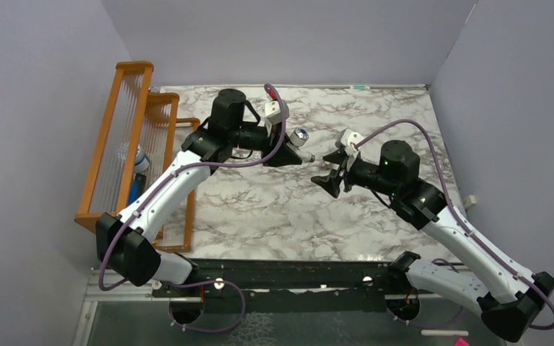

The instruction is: Install the water faucets

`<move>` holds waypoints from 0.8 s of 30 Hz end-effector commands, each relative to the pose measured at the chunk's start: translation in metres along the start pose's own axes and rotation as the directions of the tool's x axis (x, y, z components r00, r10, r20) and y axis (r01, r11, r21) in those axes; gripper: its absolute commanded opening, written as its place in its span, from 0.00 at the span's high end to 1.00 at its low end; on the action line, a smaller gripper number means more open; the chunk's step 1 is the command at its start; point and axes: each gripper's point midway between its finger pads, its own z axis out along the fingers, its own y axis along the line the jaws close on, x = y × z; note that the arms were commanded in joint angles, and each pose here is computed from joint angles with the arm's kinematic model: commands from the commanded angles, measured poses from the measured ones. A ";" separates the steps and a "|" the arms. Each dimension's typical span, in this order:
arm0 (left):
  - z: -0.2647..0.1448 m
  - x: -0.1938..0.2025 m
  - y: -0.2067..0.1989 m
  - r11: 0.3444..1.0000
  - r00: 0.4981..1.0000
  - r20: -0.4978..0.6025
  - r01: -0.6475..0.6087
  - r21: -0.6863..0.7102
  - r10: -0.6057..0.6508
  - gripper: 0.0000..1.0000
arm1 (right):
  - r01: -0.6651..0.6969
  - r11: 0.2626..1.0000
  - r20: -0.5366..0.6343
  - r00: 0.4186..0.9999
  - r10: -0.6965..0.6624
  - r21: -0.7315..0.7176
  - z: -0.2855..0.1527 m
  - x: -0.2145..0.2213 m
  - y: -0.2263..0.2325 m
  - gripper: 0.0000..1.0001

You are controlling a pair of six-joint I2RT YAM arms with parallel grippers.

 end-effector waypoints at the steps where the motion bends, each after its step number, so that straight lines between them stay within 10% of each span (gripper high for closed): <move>1: -0.002 -0.011 0.005 0.999 0.998 0.035 -0.046 -0.021 0.047 1.00 | -0.145 0.982 0.023 0.989 0.143 0.124 0.006 0.006 -0.017 0.35; 12: -0.002 -0.012 -0.023 0.988 0.998 0.046 -0.043 0.151 0.036 1.00 | 0.037 0.999 0.138 0.990 -0.033 -0.028 0.026 -0.031 -0.007 0.29; 24: -0.001 -0.004 -0.027 0.981 1.000 0.030 -0.009 0.195 0.003 1.00 | 0.111 0.988 0.158 0.983 -0.094 -0.106 0.029 -0.042 0.002 0.68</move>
